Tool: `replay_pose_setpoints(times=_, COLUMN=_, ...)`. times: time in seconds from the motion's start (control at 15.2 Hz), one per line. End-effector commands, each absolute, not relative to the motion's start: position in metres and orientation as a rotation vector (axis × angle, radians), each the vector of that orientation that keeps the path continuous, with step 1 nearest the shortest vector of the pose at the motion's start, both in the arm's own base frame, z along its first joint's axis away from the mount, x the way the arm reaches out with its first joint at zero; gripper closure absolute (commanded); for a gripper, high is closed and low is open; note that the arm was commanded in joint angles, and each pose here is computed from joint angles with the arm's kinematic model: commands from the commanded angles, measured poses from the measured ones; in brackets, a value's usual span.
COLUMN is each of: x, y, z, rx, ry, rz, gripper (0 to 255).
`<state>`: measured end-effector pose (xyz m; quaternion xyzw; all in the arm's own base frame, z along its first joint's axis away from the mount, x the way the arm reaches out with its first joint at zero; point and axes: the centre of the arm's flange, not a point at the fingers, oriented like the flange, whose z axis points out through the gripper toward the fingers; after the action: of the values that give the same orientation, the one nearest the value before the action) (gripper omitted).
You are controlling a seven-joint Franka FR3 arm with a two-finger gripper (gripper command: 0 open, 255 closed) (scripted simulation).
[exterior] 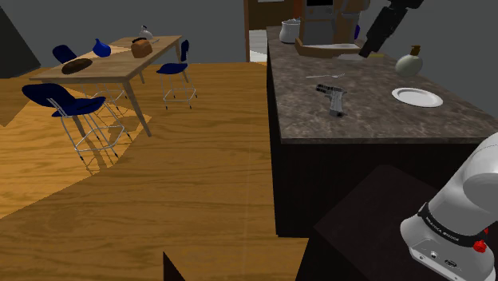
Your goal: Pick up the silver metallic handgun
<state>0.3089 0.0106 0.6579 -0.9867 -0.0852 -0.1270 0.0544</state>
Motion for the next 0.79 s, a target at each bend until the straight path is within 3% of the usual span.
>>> replay_pose_setpoints(times=0.0, x=0.309, y=0.011, z=0.658, rx=-2.997, ry=-0.259, rz=-0.386, gripper=0)
replay_pose_setpoints(times=0.73, x=0.404, y=-0.056, z=0.578, rx=-3.014, ry=0.168, rz=-0.365, gripper=0)
